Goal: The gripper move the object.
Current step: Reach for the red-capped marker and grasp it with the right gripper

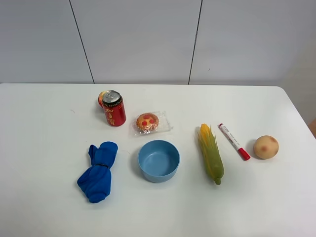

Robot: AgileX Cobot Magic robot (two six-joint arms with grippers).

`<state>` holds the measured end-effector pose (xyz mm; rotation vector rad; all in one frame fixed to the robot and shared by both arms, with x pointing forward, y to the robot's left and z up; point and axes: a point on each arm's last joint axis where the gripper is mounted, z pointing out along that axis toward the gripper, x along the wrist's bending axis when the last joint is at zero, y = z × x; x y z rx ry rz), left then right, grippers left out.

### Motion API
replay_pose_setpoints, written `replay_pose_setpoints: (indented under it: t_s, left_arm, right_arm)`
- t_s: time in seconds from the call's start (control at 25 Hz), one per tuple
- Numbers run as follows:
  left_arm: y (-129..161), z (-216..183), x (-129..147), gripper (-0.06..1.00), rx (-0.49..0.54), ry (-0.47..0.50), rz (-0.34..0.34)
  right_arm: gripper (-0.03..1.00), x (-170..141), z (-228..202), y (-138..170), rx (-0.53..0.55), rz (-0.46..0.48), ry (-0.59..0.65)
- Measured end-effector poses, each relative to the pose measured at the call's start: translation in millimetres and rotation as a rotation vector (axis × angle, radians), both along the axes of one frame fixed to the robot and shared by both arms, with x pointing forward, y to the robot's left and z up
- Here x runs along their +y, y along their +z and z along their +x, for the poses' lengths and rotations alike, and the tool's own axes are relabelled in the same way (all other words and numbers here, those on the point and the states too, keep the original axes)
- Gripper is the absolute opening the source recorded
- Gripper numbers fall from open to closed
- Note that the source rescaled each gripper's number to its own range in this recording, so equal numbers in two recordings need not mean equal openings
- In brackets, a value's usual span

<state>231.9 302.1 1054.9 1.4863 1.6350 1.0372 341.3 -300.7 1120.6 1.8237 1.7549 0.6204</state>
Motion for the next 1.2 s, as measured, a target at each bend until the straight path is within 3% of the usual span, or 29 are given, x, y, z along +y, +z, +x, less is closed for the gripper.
replay_pose_setpoints:
  t_s: [0.2,0.48,0.64,0.92,1.2]
  left_arm:
    - [0.0,0.0,0.0,1.00,0.000,0.000,0.000]
    - [0.0,0.0,0.0,1.00,0.000,0.000,0.000]
    - [0.0,0.0,0.0,1.00,0.000,0.001,-0.001]
    - [0.0,0.0,0.0,1.00,0.000,0.001,-0.001]
    - [0.0,0.0,0.0,1.00,0.000,0.000,0.000]
  right_arm:
    - [0.77,3.8,44.0,3.5,0.107,-0.059,0.068]
    - [0.80,7.9,88.8,-8.5,0.204,-0.054,0.068]
    - [0.85,9.6,108.9,-26.2,0.283,-0.058,0.071]
    - [0.85,13.1,135.5,-52.6,0.370,-0.053,0.089]
    - [0.85,20.3,154.7,-84.2,0.500,-0.045,0.204]
